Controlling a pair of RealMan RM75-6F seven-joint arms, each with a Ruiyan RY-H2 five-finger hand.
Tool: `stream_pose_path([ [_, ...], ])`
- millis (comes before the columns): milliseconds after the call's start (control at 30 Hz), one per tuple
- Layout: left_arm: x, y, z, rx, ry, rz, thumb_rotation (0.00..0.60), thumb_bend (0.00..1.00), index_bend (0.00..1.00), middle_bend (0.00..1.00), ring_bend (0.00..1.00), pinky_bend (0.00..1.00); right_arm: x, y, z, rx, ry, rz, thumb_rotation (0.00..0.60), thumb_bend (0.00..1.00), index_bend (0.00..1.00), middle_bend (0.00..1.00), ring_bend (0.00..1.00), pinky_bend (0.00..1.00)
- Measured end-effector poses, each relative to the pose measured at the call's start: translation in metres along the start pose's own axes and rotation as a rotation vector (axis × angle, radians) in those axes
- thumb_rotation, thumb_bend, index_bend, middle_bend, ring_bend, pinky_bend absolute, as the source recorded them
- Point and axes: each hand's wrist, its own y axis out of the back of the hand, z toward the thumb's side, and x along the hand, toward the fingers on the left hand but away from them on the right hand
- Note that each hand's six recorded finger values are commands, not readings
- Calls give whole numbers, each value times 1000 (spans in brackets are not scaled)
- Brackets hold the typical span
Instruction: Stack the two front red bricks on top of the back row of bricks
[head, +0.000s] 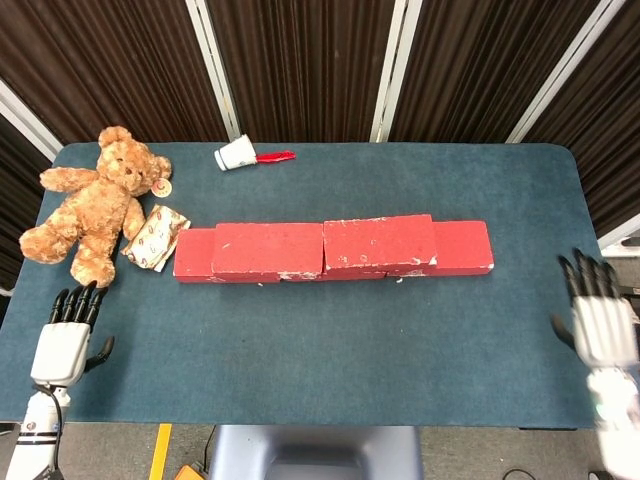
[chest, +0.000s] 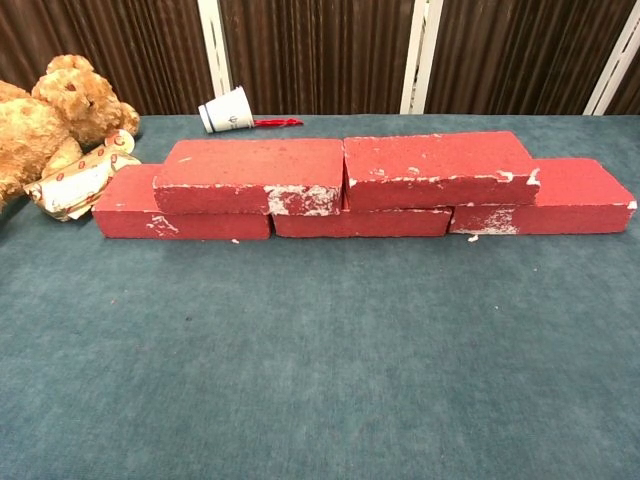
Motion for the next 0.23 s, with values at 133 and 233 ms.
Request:
stream_pose_path([
  [133,-2,4,-1,-5,2,-14,600,372,0,0,0,3,26,4,-5,13,4,31,600,372,0,0,0,0],
  [233,-4,6,0,-4,-5,-6,600,371,0,0,0,4,31,6,-3,11,16,37,600,371,0,0,0,0],
])
